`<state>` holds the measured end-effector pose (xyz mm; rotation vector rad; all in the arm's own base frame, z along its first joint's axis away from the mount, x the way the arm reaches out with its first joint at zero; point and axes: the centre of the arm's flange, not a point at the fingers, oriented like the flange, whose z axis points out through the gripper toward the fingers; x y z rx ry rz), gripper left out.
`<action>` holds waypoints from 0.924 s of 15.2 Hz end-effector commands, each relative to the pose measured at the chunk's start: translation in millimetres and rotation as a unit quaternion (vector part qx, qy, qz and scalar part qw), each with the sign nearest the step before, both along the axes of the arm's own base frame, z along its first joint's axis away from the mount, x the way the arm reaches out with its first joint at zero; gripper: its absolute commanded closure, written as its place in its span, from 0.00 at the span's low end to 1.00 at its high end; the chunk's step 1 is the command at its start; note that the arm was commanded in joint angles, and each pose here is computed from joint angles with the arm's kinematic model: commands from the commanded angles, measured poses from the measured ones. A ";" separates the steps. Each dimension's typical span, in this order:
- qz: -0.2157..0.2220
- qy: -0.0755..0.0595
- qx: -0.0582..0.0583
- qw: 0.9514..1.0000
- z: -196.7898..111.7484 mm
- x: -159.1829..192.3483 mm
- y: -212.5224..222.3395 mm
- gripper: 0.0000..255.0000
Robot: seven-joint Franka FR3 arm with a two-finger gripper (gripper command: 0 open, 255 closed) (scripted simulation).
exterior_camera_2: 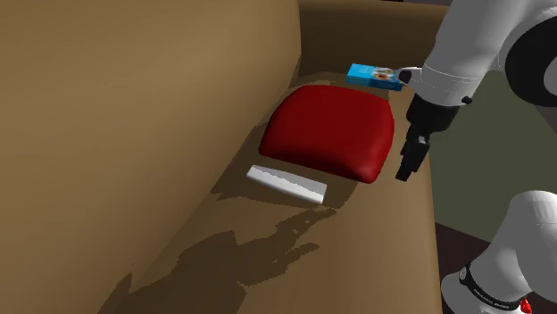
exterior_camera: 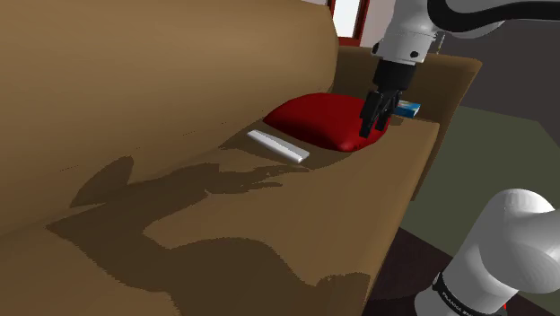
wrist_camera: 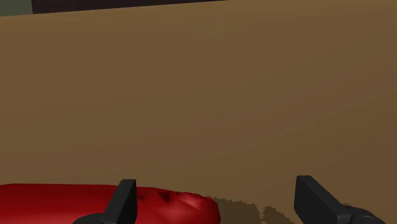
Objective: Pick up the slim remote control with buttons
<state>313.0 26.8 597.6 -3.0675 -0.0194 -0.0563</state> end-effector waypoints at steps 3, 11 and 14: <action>0.007 -0.002 -0.005 1.000 -7.5 23.9 7.7 0.00; 0.034 -0.011 -0.023 0.999 -37.0 118.9 41.0 0.00; 0.044 -0.015 -0.030 0.998 -48.0 154.2 54.6 0.00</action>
